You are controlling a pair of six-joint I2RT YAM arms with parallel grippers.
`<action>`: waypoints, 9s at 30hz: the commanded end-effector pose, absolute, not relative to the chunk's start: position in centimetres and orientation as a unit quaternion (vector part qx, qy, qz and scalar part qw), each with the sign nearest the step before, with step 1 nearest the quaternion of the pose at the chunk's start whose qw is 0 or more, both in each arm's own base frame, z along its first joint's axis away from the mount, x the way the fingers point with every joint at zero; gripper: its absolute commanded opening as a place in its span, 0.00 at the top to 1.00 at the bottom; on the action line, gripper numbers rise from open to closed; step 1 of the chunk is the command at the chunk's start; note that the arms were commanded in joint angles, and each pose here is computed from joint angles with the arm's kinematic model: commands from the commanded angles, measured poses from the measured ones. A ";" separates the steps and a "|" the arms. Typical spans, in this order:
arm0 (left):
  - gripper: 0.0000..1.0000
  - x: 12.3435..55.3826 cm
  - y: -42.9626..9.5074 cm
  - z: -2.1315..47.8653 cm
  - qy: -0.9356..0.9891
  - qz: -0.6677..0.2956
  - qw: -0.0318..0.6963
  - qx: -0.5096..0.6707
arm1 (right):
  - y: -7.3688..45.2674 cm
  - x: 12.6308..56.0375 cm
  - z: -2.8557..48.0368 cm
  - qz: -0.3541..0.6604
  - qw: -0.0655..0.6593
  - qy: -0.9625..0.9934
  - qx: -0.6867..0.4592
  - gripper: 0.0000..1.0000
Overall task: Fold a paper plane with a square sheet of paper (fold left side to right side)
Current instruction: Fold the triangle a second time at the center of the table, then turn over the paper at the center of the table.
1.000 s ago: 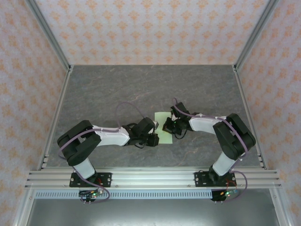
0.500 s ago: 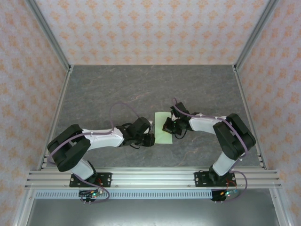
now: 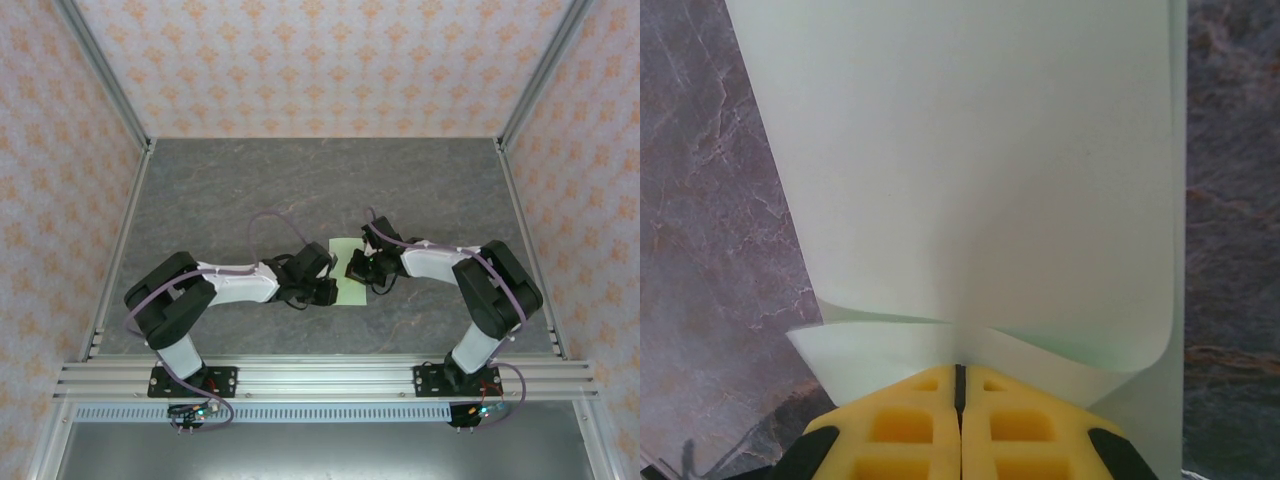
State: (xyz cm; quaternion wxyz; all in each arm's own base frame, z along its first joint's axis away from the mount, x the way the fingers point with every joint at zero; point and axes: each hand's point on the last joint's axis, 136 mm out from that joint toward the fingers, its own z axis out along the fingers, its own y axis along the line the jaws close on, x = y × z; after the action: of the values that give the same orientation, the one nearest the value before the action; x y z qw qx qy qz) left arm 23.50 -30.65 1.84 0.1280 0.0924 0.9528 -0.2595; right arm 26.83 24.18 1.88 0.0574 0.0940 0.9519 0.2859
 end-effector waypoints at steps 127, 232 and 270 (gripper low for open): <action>0.99 24.2 -31.3 3.7 0.949 -0.268 0.136 0.098 | 21.4 26.8 0.9 0.247 0.060 0.964 0.078 0.94; 0.90 30.5 -29.4 5.8 0.934 -0.299 0.193 0.043 | 23.2 26.4 6.5 0.384 0.138 0.907 0.105 0.35; 0.00 26.1 -23.2 36.0 0.674 -0.624 0.395 0.013 | 24.5 25.0 37.6 0.645 0.347 0.670 -0.119 0.94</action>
State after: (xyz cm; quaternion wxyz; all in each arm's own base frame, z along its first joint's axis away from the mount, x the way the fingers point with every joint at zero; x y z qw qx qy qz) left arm 27.45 -22.78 31.24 0.3846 -0.0184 0.7218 -0.5751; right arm 27.17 23.43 33.20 0.3370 -0.0662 0.7138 0.6104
